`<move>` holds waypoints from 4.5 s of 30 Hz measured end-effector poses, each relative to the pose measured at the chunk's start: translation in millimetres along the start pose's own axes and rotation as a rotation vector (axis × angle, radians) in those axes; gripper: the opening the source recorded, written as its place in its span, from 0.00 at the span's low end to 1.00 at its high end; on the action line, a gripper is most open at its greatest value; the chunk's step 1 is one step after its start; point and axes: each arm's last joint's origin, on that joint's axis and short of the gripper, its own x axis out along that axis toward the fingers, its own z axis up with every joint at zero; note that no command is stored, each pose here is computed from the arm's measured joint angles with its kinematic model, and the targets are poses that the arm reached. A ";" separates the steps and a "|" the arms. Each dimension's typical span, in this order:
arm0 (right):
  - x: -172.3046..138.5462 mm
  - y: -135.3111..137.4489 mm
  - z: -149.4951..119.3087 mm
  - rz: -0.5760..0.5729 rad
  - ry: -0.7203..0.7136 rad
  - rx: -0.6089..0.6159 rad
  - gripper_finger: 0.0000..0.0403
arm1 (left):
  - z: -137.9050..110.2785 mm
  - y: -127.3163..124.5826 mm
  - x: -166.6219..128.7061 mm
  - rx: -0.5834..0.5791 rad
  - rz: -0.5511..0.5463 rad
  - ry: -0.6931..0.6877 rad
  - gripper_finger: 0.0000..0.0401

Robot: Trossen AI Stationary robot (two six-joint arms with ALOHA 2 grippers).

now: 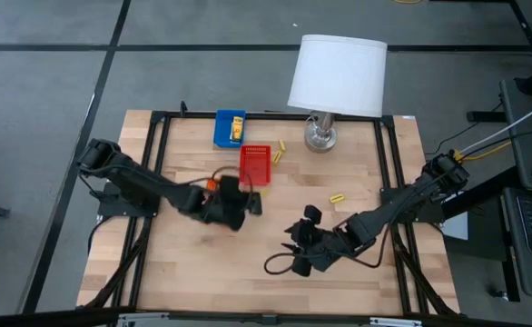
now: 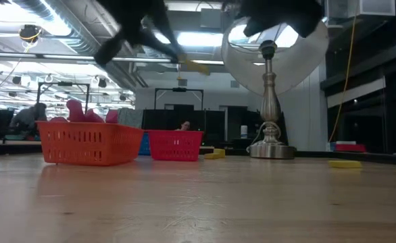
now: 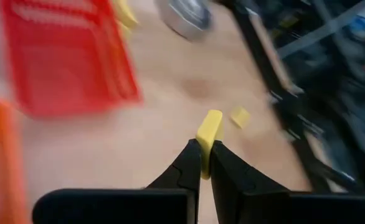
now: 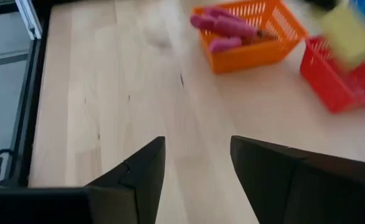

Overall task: Pick & Place School Supplies
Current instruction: Put the yellow eraser into the red bin

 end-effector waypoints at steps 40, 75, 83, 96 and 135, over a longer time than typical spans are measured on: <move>-28.2 -53.4 -74.6 -0.409 0.550 -0.058 0.44 | 84.6 -10.3 -81.8 0.785 -0.262 -0.092 0.28; -2.2 -192.0 -67.0 0.137 0.741 -0.581 0.27 | -22.2 -8.6 -125.5 0.643 -0.319 -0.085 0.30; 0.5 -199.2 -82.2 0.119 0.778 -0.591 0.38 | -22.2 -9.1 -125.7 0.638 -0.323 -0.084 0.30; 23.1 -206.0 -85.7 0.145 0.767 -0.555 0.48 | -22.4 -9.1 -125.9 0.615 -0.325 -0.078 0.30; 34.6 -188.9 64.5 0.142 0.205 -0.361 0.04 | -26.3 -6.1 -133.8 0.556 -0.327 -0.099 0.29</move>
